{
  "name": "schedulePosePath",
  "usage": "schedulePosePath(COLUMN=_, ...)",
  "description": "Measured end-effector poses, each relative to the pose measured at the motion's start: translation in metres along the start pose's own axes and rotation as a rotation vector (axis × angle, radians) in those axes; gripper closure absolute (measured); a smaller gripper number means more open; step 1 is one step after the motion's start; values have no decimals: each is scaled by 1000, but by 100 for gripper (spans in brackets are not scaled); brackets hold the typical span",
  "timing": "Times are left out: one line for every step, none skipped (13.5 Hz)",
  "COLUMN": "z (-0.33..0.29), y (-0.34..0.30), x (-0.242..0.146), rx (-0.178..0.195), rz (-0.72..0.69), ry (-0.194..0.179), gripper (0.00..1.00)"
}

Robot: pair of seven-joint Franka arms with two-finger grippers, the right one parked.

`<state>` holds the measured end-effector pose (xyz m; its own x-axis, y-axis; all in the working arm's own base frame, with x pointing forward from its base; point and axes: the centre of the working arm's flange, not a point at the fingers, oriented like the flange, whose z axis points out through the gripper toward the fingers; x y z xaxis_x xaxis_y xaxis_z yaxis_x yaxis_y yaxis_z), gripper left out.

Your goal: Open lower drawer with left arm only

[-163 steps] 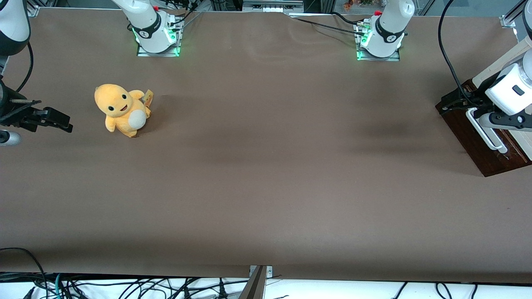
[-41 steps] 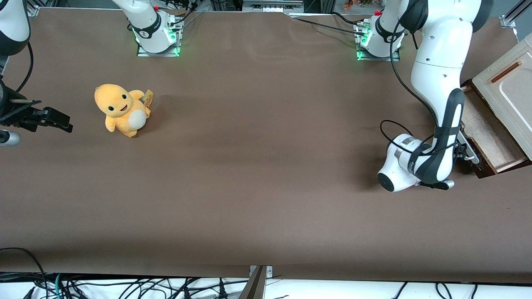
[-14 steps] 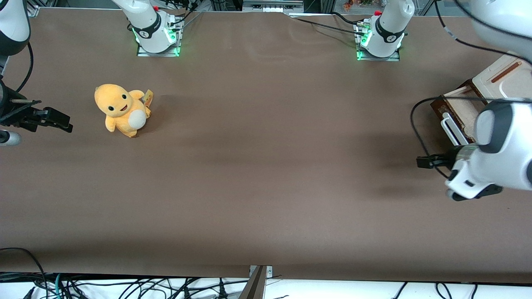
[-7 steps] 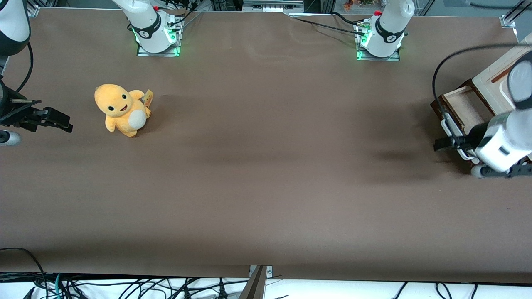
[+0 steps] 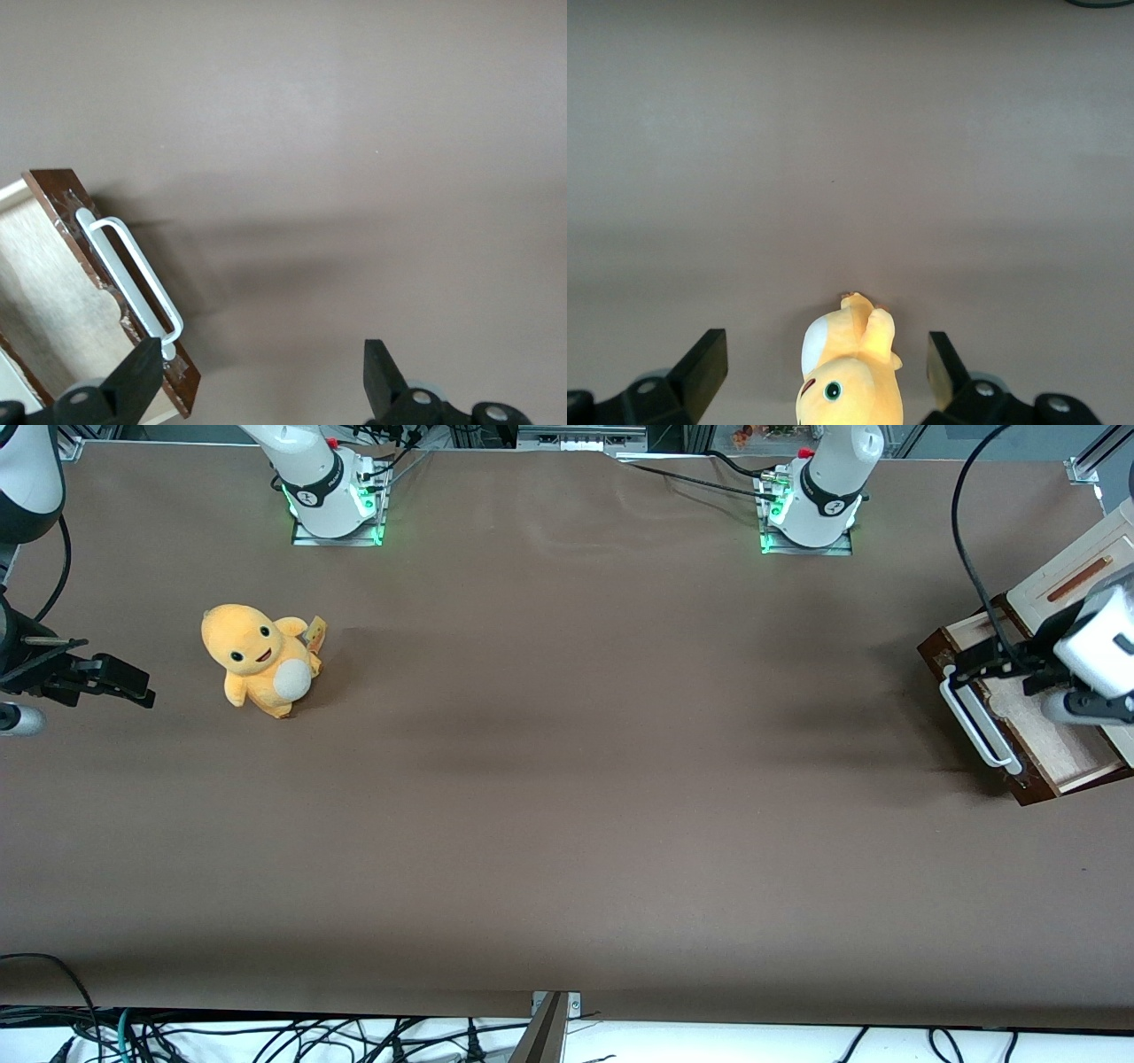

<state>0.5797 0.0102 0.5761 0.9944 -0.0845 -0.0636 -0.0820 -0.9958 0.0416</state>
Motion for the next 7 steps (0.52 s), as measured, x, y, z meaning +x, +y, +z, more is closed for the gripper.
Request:
schedulePosePath(z=-6, y=2, x=-4, rx=0, rz=18, ry=10, gripper=0)
schedulePosePath(z=-10, y=3, x=-9, rx=3, rz=28, ry=8, gripper=0)
schedulePosePath(z=-12, y=2, x=-14, rx=14, rz=44, ry=-13, gripper=0)
schedulePosePath(z=-10, y=1, x=-18, rx=32, rz=62, ry=-32, gripper=0)
schedulePosePath(z=-9, y=1, x=-19, rx=37, rz=76, ry=-42, gripper=0)
schedulePosePath(z=-7, y=1, x=-19, rx=37, rz=81, ry=-48, gripper=0)
schedulePosePath(z=-5, y=1, x=-19, rx=36, rz=83, ry=-51, gripper=0)
